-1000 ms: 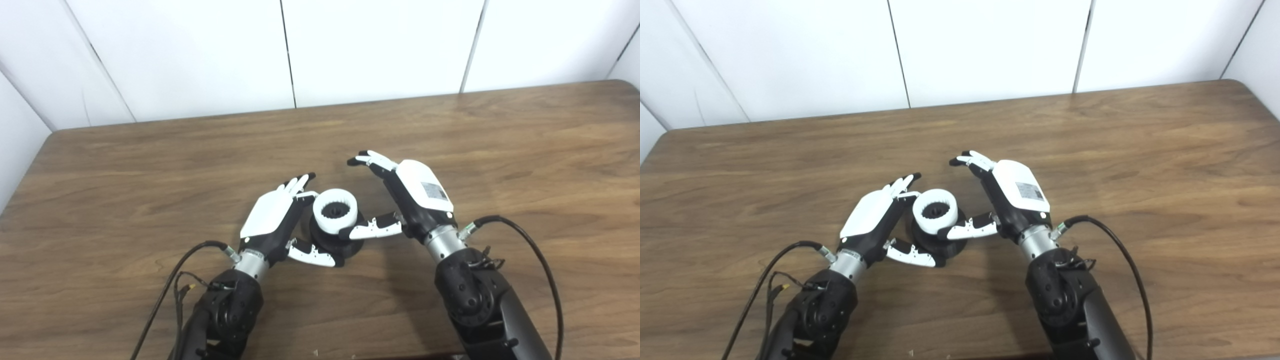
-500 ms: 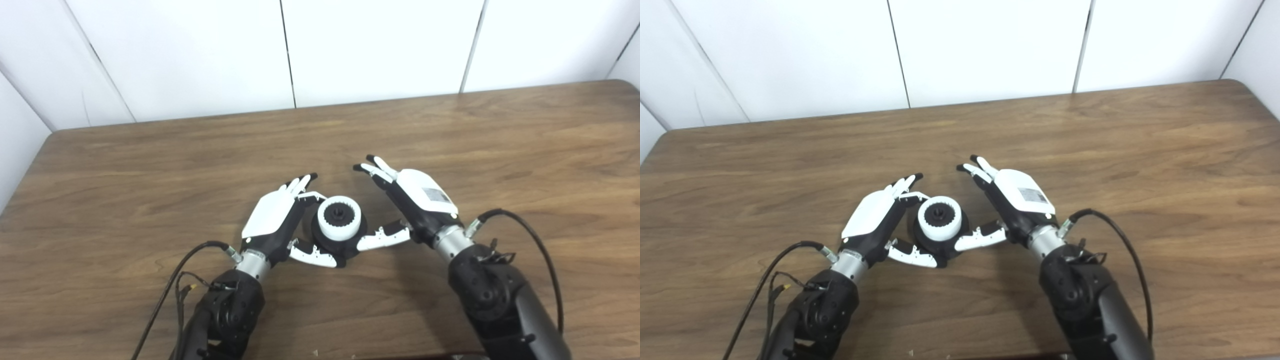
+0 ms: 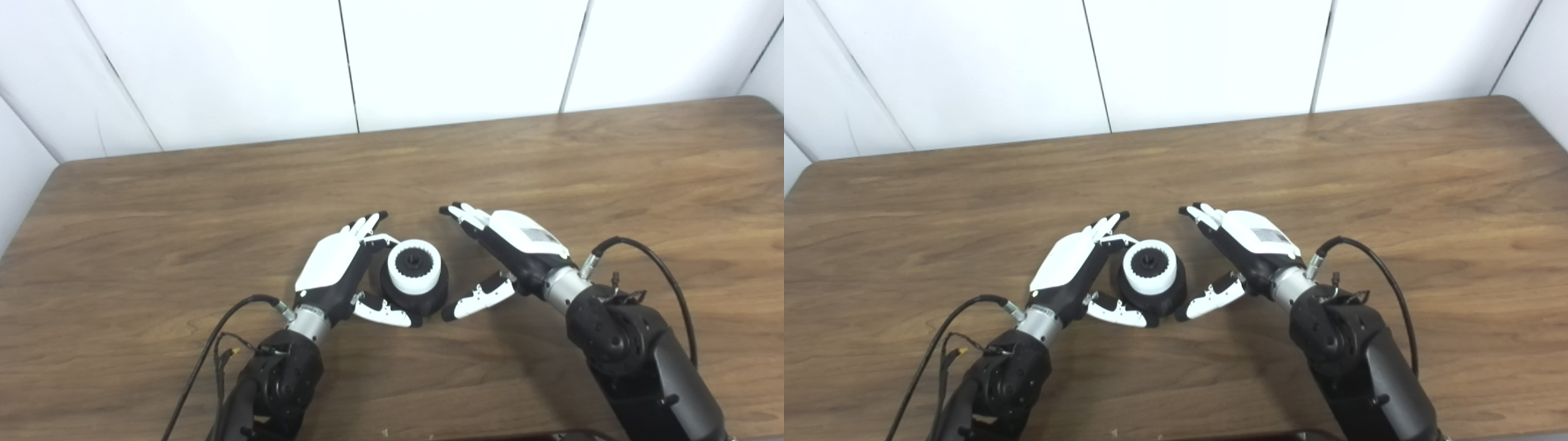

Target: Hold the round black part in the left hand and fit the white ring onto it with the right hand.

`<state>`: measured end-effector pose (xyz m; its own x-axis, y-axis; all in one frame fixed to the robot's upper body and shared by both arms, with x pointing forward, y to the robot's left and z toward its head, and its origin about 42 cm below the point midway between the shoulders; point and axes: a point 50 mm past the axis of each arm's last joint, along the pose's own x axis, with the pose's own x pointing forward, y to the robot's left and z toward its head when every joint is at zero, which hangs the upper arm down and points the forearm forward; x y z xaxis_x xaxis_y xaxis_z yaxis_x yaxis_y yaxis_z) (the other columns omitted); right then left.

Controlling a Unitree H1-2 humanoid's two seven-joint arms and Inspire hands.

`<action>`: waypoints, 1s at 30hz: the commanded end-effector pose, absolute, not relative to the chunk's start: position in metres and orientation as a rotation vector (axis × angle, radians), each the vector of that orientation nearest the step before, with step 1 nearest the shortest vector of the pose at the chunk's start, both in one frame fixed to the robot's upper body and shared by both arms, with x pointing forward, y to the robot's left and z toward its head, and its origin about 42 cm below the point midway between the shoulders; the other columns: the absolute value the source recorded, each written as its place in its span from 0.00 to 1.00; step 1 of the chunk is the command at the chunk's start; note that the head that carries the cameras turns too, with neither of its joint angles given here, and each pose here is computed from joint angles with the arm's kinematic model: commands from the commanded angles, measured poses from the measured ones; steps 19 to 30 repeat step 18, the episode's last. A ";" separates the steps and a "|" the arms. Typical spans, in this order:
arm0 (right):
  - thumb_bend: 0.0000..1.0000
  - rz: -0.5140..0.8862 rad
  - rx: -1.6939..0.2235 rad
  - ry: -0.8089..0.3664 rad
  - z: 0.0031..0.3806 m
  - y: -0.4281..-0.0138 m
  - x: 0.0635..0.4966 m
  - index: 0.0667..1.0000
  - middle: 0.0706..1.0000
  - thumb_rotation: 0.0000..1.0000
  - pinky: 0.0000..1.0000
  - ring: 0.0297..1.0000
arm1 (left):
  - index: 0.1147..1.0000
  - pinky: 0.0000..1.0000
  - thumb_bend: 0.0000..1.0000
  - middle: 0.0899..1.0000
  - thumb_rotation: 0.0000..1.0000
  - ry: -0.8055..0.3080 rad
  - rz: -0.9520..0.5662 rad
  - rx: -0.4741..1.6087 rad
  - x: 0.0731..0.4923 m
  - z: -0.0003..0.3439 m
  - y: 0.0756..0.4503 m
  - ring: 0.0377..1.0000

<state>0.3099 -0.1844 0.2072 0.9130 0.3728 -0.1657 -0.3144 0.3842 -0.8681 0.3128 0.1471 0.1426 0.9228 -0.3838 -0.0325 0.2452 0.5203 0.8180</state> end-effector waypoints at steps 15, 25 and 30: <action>1.00 0.408 -1.101 -0.135 0.225 -0.182 0.313 0.98 1.00 0.42 0.93 0.99 | 0.56 1.00 0.88 1.00 0.29 -0.230 -0.340 0.955 0.319 0.160 0.146 1.00; 1.00 0.411 -1.104 -0.130 0.225 -0.182 0.313 0.98 1.00 0.42 0.93 0.98 | 0.56 1.00 0.88 1.00 0.28 -0.229 -0.339 0.957 0.320 0.161 0.146 1.00; 1.00 0.411 -1.104 -0.130 0.225 -0.182 0.313 0.98 1.00 0.42 0.93 0.98 | 0.56 1.00 0.88 1.00 0.28 -0.229 -0.339 0.957 0.320 0.161 0.146 1.00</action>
